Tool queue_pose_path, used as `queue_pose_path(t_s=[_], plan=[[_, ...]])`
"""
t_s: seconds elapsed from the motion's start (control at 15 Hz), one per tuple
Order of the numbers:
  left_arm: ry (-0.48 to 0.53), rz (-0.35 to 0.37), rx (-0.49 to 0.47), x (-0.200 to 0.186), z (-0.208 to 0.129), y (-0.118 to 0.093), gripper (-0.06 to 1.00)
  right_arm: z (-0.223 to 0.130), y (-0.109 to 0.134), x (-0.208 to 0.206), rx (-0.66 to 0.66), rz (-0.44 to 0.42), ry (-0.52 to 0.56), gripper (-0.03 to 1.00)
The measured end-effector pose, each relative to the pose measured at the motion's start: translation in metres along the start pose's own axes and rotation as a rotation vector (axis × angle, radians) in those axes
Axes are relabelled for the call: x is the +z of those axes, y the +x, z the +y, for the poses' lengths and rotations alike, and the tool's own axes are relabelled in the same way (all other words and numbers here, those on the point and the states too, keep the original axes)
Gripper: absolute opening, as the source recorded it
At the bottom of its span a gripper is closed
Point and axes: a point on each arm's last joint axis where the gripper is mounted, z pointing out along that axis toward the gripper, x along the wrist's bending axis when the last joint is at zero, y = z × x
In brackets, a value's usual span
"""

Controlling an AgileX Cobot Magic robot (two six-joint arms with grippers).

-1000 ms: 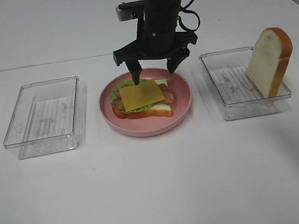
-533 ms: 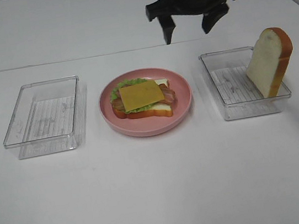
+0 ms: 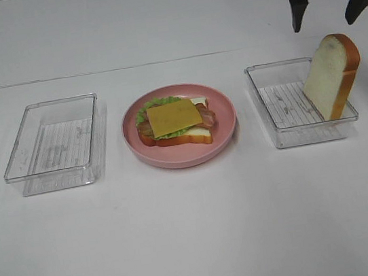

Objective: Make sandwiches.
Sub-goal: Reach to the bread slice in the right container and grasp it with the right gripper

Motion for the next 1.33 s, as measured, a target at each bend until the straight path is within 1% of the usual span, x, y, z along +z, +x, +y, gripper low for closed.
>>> queue_pose_path(t_s=[0.13, 0.2, 0.33, 0.53, 0.67, 0.73, 0.93, 1.0, 1.07, 1.13, 1.2, 1.33], plan=[[0.000, 0.000, 0.000, 0.000, 0.000, 0.000, 0.82, 0.003, -0.016, 0.001, 0.011, -0.006, 0.002, 0.78], [0.000, 0.000, 0.000, 0.000, 0.000, 0.000, 0.82, 0.002, -0.020, 0.003, 0.005, -0.001, 0.013, 0.78], [0.000, 0.000, 0.000, 0.000, 0.000, 0.000, 0.82, -0.004, -0.020, 0.014, -0.005, 0.030, 0.061, 0.78], [0.000, 0.000, 0.000, 0.000, 0.000, 0.000, 0.82, -0.015, -0.021, 0.030, -0.009, 0.028, 0.136, 0.78], [0.000, 0.000, 0.000, 0.000, 0.000, 0.000, 0.82, -0.017, -0.021, 0.036, -0.009, 0.028, 0.134, 0.78], [0.000, 0.000, 0.000, 0.000, 0.000, 0.000, 0.82, -0.016, -0.021, 0.038, -0.009, 0.029, 0.128, 0.76], [0.000, 0.000, 0.000, 0.000, 0.000, 0.000, 0.82, -0.015, -0.020, 0.050, -0.010, 0.027, 0.142, 0.64], [0.000, 0.000, 0.000, 0.000, 0.000, 0.000, 0.82, -0.016, -0.020, 0.054, -0.011, 0.025, 0.151, 0.57], [0.000, 0.000, 0.000, 0.000, 0.000, 0.000, 0.82, -0.016, -0.020, 0.056, -0.012, 0.025, 0.154, 0.47], [0.000, 0.000, 0.000, 0.000, 0.000, 0.000, 0.82, -0.016, -0.020, 0.056, -0.013, 0.025, 0.154, 0.22], [0.000, 0.000, 0.000, 0.000, 0.000, 0.000, 0.82, -0.016, -0.020, 0.056, -0.013, 0.025, 0.154, 0.19], [0.000, 0.000, 0.000, 0.000, 0.000, 0.000, 0.82, -0.016, -0.020, 0.056, -0.013, 0.025, 0.154, 0.19]])
